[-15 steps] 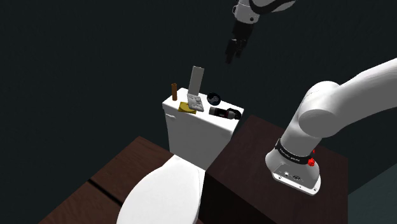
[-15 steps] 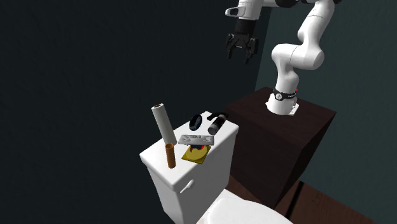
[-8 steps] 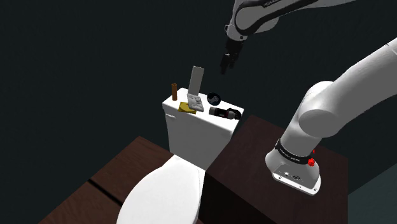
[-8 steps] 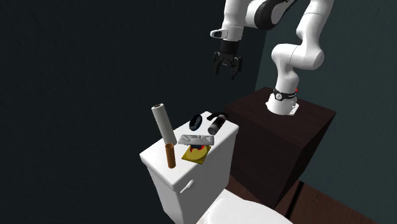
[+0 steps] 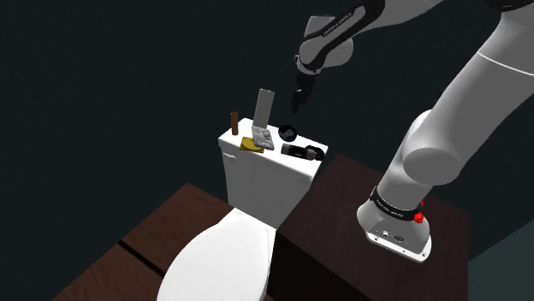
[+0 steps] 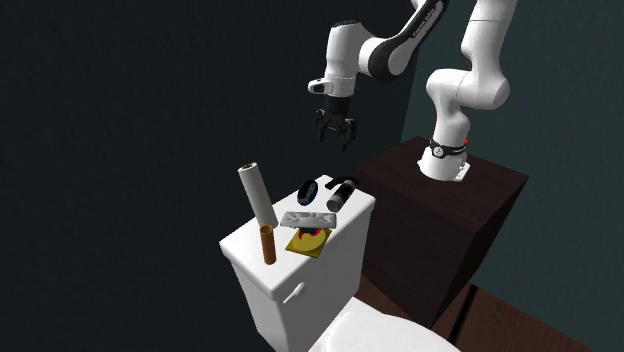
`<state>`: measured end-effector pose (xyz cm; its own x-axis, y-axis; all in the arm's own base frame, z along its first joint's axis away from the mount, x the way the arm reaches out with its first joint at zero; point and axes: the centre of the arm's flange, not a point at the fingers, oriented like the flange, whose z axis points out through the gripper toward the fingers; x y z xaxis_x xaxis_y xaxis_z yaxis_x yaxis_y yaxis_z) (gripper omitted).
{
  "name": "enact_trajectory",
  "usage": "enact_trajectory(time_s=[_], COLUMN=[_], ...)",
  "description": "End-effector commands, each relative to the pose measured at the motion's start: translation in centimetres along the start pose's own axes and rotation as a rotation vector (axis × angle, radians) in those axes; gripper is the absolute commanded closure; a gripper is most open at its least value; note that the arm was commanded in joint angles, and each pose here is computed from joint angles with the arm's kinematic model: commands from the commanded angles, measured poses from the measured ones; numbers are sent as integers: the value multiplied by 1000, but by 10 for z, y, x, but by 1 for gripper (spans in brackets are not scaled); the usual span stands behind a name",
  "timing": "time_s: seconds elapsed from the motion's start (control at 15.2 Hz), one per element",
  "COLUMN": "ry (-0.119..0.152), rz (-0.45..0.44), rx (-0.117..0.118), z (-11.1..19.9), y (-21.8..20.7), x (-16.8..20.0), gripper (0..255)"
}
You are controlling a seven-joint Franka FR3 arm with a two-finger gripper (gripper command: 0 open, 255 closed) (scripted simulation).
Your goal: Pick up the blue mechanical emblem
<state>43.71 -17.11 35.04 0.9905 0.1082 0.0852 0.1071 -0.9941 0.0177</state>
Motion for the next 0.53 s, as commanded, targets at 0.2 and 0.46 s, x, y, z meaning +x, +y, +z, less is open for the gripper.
enact_trajectory(time_s=[0.2,0.46], ry=[-15,-26], rz=[-28,-50], rx=[4,9], z=[59,106], y=[30,52], x=[21,36], gripper=[0,0])
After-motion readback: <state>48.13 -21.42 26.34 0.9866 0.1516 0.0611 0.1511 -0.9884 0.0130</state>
